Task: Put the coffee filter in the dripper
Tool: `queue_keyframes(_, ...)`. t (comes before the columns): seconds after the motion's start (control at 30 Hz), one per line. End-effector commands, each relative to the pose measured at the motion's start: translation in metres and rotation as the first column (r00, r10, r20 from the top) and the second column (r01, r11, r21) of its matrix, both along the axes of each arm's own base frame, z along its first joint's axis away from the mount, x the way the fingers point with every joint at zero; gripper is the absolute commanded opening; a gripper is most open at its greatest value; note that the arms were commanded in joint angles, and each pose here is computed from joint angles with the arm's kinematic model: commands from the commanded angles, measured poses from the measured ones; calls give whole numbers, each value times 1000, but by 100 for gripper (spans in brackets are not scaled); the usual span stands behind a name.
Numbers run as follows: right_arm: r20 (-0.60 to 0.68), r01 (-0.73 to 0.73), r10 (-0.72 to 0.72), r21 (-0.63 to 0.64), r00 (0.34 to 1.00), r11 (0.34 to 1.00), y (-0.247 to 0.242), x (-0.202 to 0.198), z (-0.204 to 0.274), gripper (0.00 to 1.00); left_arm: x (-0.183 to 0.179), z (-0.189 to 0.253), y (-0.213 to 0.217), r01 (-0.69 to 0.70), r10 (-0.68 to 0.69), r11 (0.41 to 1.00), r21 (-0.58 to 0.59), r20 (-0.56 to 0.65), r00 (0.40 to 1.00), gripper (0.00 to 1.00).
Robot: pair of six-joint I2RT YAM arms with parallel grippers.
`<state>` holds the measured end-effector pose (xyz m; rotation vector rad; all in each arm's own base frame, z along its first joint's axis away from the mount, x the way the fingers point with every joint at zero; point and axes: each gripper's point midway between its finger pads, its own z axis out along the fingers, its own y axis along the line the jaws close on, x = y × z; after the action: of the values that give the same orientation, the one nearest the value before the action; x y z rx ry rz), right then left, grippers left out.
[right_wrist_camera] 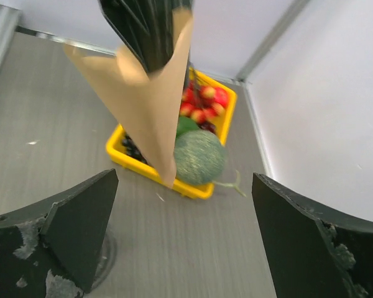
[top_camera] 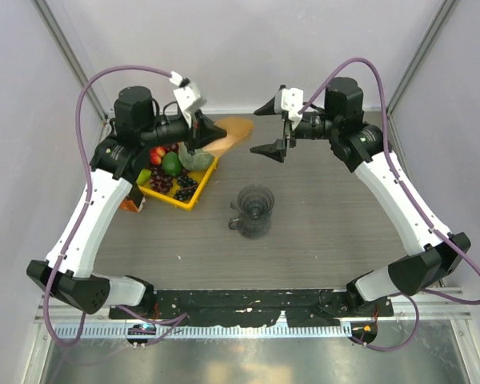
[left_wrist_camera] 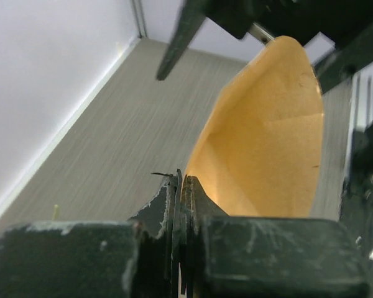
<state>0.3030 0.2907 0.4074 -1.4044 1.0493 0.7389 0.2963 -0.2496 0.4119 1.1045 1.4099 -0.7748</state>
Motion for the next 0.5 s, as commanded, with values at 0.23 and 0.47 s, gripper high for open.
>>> queue_keyframes(0.23,334,308,-341,149,879,940,-2,42,37,95,40,62,-1,-306,45,851,-428,-520,853,0)
queue_keyframes(0.47,361,321,-380,214,851,923,2,50,59,96,39,57,-2,-325,30,842,-431,-564,825,0)
